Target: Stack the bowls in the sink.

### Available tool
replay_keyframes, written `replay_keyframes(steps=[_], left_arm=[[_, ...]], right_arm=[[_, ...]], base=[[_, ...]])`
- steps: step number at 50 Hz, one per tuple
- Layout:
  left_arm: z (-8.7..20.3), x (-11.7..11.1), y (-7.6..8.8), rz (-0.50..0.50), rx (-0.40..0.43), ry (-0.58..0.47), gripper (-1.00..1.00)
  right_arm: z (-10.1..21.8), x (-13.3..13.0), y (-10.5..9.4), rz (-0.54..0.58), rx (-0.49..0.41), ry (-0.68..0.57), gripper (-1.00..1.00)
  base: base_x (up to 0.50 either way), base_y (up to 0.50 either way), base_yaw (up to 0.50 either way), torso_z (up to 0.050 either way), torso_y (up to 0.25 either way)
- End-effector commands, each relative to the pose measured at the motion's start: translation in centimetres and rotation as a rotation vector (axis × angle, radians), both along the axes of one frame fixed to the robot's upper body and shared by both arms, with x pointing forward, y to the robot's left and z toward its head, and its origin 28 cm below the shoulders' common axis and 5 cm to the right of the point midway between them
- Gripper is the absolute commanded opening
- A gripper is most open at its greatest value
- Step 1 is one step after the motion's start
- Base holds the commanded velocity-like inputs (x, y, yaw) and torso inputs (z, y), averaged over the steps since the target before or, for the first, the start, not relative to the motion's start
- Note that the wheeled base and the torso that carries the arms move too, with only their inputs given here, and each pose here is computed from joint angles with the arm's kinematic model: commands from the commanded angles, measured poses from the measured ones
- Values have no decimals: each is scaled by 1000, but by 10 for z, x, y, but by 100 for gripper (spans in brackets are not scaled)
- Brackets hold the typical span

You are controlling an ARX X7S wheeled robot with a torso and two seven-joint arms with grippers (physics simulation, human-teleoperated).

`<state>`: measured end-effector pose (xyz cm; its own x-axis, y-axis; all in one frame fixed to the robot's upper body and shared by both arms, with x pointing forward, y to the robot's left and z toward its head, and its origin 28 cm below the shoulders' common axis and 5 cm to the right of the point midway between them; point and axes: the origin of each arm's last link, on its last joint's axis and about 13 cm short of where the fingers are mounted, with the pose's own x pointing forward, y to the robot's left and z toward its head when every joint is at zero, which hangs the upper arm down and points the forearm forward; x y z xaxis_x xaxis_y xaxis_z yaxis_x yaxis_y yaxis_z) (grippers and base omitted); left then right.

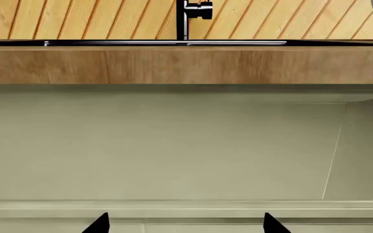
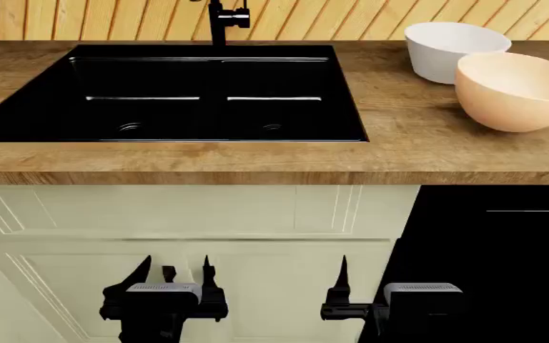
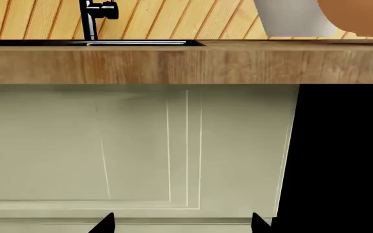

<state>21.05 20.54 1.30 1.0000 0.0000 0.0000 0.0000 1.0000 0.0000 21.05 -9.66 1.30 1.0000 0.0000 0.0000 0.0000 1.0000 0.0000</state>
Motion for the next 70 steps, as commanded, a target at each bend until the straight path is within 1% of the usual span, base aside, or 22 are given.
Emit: replay_keyframes(steps=[1, 11, 52, 59, 65, 68, 70], left_arm=[[0, 0, 0, -1, 1, 0, 100], [0, 1, 0, -1, 12, -3, 100], [-1, -1, 0, 5, 13, -5, 100], [1, -1, 0, 7, 7, -8, 100], [14, -4, 3, 31, -9, -22, 100], [28, -5, 5, 40, -10, -46, 100], [41, -6, 7, 44, -9, -70, 100]], right_arm=[[0, 0, 1, 1, -2, 2, 100], [1, 0, 1, 6, 3, 9, 100], [1, -1, 0, 9, 1, 11, 100], [2, -1, 0, 12, -3, 10, 100], [15, -4, -1, -3, -6, -11, 100], [26, -8, -2, -10, 5, -32, 100], [39, -10, -4, -12, 8, -54, 100]], base=[[0, 0, 0, 0, 0], [0, -42, 0, 0, 0], [0, -366, 0, 0, 0], [0, 0, 0, 0, 0], [0, 0, 0, 0, 0], [0, 0, 0, 0, 0], [0, 0, 0, 0, 0]])
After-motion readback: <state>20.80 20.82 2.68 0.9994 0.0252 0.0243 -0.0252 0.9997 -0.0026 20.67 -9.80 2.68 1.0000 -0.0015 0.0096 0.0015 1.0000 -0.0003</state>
